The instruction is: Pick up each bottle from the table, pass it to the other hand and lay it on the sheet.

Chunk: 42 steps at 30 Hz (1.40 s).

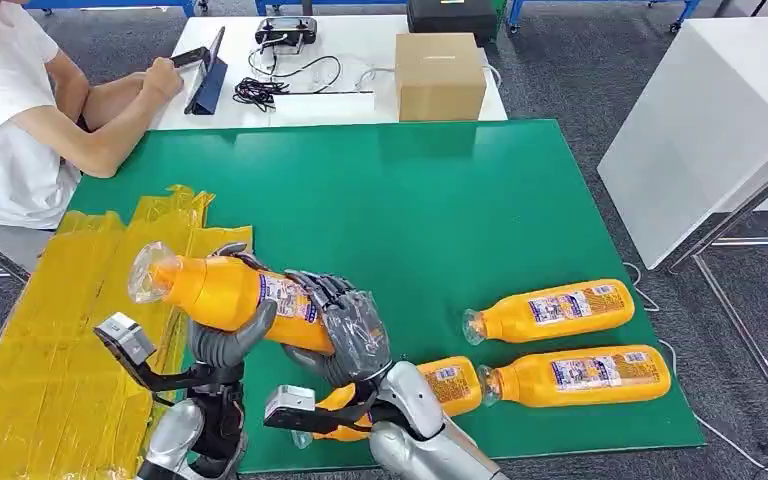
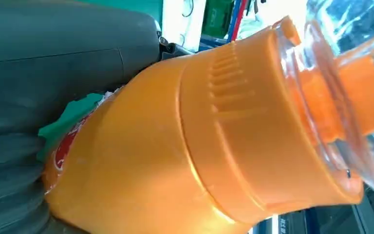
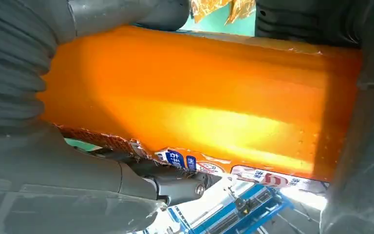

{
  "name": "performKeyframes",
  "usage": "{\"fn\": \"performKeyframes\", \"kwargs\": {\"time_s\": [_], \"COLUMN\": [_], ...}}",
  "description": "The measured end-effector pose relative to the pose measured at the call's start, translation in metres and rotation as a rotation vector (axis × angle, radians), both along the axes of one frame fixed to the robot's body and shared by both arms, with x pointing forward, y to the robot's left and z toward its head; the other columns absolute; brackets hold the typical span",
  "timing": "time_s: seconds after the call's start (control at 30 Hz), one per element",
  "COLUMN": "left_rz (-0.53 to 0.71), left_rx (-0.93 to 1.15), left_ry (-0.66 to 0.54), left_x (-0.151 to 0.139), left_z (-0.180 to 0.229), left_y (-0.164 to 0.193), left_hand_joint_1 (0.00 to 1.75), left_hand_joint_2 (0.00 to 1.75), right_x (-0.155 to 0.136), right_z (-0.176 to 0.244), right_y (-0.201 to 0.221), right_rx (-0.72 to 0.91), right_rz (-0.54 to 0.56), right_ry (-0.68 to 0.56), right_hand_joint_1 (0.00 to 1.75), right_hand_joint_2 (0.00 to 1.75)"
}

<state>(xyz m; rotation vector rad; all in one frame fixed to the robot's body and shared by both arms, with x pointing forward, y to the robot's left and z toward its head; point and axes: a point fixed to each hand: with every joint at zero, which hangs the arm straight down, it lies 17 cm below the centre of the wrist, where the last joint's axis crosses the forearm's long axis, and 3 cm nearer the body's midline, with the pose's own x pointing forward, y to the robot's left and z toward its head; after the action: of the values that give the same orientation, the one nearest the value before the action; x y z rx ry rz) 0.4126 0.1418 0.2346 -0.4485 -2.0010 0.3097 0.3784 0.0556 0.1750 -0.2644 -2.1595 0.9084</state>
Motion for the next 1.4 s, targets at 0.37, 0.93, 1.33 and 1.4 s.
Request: {"fn": "performKeyframes", "kwargs": {"time_s": [0.37, 0.93, 1.33, 1.4], "left_rz": [0.145, 0.695, 0.741, 0.822], "left_rx": [0.106, 1.0, 1.105, 1.322], "left_ry": [-0.077, -0.436, -0.453, -0.476], "left_x": [0.005, 0.001, 0.003, 0.01], "left_z": [0.019, 0.07, 0.069, 0.062], "left_y": [0.03, 0.056, 0.057, 0.052], "left_hand_joint_1": [1.75, 1.75, 1.75, 1.75], "left_hand_joint_2": [1.75, 1.75, 1.75, 1.75], "right_x": [-0.018, -0.027, -0.028, -0.029], "right_z": [0.025, 0.101, 0.106, 0.108], "right_y": [-0.024, -0.117, -0.125, -0.131], "right_rx": [0.304, 0.502, 0.506, 0.517], "right_rz": [0.099, 0.04, 0.035, 0.023], "right_ry": [0.162, 0.016, 0.002, -0.01], "right_hand_joint_1": [0.0, 0.0, 0.0, 0.0], "right_hand_joint_2": [1.75, 1.75, 1.75, 1.75]}}
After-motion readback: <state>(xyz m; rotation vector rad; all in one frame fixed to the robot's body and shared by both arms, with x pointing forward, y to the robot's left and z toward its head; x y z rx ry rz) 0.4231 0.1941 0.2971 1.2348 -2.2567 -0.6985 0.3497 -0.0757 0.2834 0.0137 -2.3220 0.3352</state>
